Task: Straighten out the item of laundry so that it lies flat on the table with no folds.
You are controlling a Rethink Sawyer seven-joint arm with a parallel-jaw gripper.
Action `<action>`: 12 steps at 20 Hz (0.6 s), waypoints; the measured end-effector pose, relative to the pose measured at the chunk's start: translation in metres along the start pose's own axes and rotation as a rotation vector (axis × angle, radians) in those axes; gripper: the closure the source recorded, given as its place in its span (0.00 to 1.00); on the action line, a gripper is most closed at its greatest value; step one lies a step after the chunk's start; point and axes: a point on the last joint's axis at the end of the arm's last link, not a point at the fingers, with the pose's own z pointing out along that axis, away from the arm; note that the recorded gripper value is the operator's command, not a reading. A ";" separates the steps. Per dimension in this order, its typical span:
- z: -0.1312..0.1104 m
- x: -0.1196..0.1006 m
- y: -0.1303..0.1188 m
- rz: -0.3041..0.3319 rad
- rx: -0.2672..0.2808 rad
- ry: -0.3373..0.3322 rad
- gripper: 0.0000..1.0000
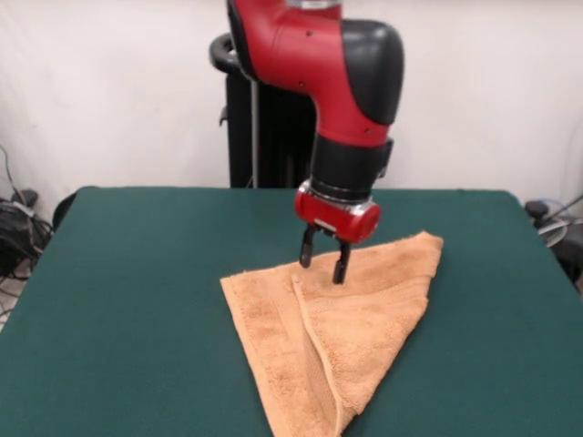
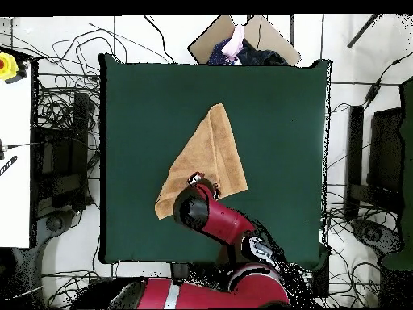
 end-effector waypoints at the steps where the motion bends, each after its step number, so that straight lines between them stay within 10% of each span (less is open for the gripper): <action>1: 0.007 0.003 -0.009 0.007 0.016 0.028 0.00; 12: 0.028 0.008 -0.025 0.003 0.039 0.076 0.00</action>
